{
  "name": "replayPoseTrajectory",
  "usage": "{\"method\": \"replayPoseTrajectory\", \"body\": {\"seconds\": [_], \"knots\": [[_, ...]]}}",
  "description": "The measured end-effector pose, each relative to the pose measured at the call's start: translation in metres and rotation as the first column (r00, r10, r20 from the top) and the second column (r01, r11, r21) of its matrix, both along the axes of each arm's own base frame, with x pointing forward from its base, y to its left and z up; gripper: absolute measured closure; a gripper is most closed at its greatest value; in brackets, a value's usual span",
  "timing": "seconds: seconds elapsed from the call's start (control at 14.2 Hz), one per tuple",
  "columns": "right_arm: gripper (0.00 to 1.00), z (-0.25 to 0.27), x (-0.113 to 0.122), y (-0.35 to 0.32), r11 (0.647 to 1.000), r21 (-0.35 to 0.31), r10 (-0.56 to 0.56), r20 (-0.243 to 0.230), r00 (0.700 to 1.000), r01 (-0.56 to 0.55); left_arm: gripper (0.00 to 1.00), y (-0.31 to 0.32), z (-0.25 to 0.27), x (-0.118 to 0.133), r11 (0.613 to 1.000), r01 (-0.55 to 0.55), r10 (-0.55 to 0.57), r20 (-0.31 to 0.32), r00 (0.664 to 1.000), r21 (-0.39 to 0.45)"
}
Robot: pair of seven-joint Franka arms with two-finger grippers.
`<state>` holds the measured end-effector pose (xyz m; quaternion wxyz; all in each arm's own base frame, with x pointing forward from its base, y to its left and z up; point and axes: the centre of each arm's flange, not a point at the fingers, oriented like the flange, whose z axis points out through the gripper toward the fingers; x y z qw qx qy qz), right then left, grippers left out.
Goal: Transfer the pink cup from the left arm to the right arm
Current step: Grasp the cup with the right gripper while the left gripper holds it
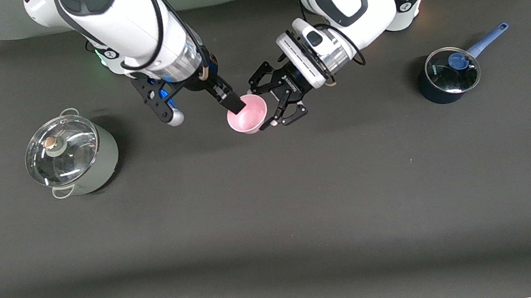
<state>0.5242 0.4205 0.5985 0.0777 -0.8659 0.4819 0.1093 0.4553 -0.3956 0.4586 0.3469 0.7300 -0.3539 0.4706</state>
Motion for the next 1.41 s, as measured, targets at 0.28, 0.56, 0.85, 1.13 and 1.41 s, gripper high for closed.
{"method": "replayPoseTrajectory", "body": {"seconds": [0.28,0.56,0.85,1.13,1.41], "knots": [[0.33,-0.01,0.005,0.003,1.0,-0.009,0.0,-0.009,1.0,0.0,0.35,0.0,-0.001,0.0,1.0,0.0,0.0,-0.001,1.0,0.001],[0.75,-0.007,0.007,0.003,1.0,-0.006,0.002,0.012,1.0,-0.002,0.35,-0.006,0.0,-0.005,1.0,0.013,-0.013,-0.001,1.0,0.0],[0.93,-0.006,0.009,0.003,1.0,-0.002,0.002,0.02,1.0,-0.002,0.34,-0.007,0.0,-0.006,1.0,0.018,-0.018,0.004,1.0,0.003],[0.96,0.0,0.013,-0.005,0.999,-0.003,0.049,0.044,0.998,-0.049,0.01,0.002,-0.003,0.002,1.0,-0.008,0.008,-0.005,1.0,0.006],[0.96,0.006,0.035,-0.038,0.988,0.001,0.154,0.094,0.984,-0.154,0.0,0.015,-0.008,0.014,0.999,-0.043,0.043,-0.02,0.999,0.009]]}}
